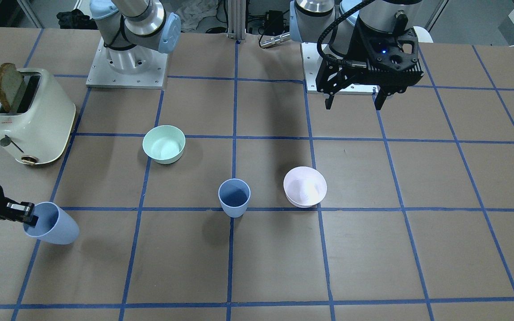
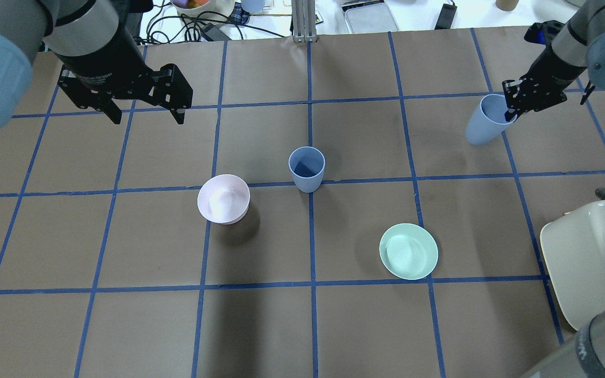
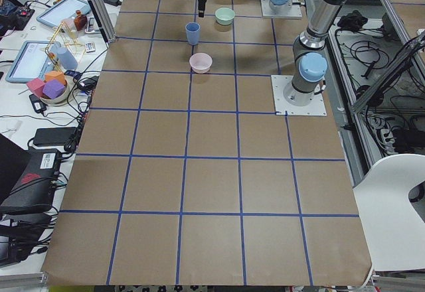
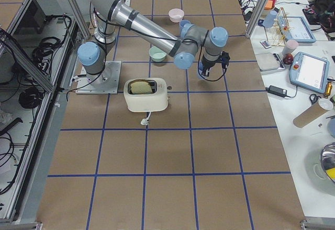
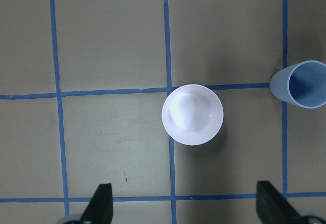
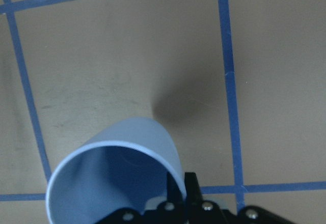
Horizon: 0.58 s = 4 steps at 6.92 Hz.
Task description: Stack blue cups with both arms
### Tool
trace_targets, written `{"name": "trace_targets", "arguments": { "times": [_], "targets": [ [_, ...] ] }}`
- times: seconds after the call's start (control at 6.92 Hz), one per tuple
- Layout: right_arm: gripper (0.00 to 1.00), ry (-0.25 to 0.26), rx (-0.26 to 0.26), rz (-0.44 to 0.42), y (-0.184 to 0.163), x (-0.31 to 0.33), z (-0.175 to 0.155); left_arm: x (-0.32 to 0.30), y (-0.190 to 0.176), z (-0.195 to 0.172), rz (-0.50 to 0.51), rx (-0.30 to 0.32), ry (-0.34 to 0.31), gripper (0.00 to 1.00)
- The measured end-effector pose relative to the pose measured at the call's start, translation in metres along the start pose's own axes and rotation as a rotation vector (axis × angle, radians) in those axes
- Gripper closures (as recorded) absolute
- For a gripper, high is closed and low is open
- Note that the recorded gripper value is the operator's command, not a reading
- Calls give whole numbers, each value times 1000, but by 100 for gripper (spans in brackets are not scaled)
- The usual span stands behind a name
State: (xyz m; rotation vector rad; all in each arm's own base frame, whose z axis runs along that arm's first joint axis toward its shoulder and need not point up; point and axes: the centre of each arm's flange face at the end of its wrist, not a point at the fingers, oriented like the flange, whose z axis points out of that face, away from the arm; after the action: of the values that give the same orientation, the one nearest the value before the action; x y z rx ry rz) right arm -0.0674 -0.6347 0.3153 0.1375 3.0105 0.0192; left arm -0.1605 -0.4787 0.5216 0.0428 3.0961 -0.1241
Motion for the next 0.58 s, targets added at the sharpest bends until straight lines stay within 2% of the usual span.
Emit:
{"name": "trace_targets", "arguments": {
  "times": [0.29,0.58],
  "targets": [
    [100,18,53,-53,25,-120,-40,0,0,0,-1,0,0,0],
    [100,22,60,-98,74,-258,-41,-1,0,0,-1,1,0,0]
  ]
}}
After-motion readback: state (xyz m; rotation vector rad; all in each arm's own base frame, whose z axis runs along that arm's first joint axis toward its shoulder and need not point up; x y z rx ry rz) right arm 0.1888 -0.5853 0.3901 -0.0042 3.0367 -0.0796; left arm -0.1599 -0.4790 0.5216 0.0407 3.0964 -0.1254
